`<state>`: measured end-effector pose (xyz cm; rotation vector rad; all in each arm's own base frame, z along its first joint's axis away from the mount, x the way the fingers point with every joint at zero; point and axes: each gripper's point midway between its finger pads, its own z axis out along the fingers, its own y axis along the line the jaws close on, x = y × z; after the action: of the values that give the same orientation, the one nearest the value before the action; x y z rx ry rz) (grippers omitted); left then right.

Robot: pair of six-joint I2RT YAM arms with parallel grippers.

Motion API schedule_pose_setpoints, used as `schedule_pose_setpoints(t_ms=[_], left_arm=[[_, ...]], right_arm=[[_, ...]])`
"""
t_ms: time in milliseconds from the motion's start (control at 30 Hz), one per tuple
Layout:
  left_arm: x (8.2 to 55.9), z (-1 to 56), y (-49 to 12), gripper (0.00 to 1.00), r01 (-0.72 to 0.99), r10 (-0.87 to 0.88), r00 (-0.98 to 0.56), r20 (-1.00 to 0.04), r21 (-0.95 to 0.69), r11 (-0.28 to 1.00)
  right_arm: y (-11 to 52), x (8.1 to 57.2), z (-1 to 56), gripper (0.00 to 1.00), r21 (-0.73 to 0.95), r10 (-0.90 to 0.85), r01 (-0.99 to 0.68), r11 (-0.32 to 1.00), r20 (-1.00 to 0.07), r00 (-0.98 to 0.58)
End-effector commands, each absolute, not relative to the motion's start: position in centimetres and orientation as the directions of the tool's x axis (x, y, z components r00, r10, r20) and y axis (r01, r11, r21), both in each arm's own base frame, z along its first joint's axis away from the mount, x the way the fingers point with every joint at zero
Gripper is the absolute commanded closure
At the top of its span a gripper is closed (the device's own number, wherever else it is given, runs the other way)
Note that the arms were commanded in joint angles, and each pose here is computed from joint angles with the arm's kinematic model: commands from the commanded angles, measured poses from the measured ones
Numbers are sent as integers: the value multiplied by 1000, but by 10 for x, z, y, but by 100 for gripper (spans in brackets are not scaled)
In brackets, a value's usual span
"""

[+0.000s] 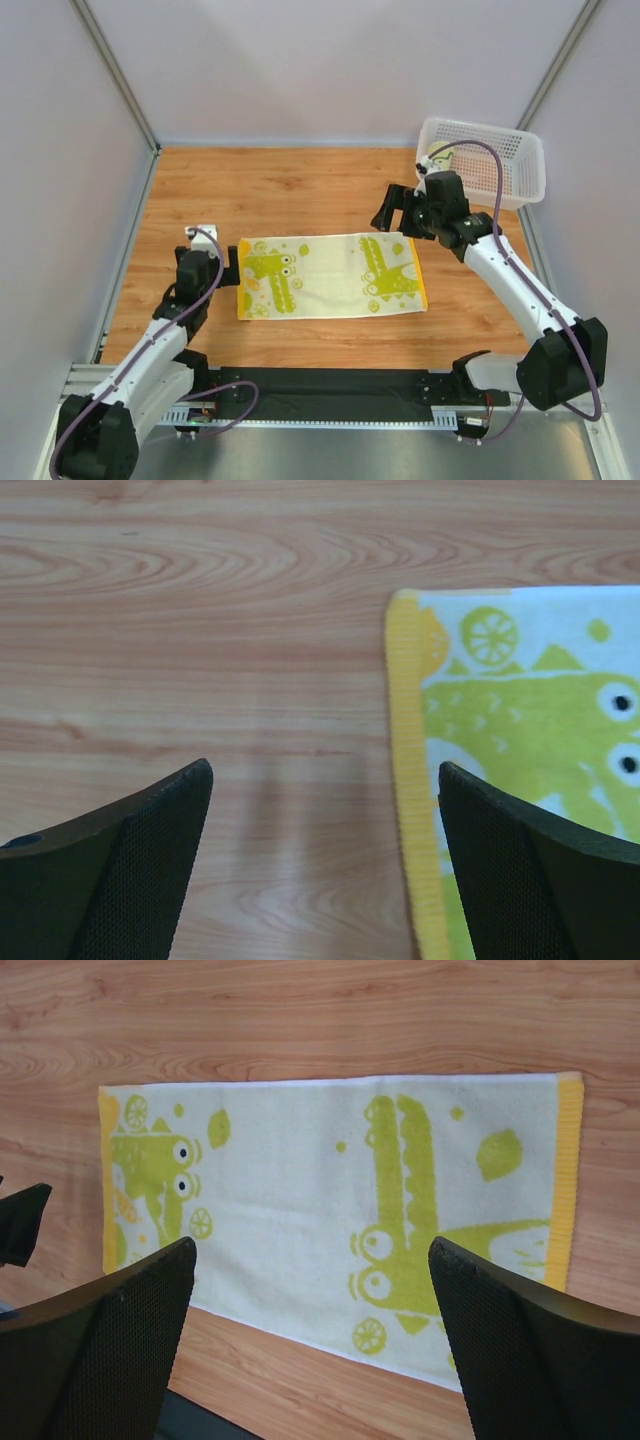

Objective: Roll the towels
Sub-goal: Flatten the towel

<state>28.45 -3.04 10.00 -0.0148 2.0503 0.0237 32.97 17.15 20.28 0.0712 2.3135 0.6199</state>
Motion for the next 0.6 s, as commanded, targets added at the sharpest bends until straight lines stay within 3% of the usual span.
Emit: schedule_pose_setpoints(t_ms=[0,67,200,300,433,567], left_arm=[[307,142,-6,0,-110,53,-168,-984,72,991],[313,150,-3,0,-115,54,-85,-995,64,991],[328,111,13,0,-169,128,-237,-963,170,971],[349,122,1,4,-81,151,-195,-969,170,982],[378,107,-7,17,-27,174,-316,-933,192,981],[374,105,-2,13,-14,118,-270,-955,127,992]], right_arm=[[162,325,201,0,431,228,-130,893,-681,-696],[160,319,201,0,433,229,-136,891,-688,-688],[155,317,204,0,397,195,-150,905,-703,-683],[154,314,211,0,389,184,-173,905,-723,-666],[154,309,210,0,384,166,-193,903,-726,-668],[151,306,214,0,363,144,-211,908,-742,-655]])
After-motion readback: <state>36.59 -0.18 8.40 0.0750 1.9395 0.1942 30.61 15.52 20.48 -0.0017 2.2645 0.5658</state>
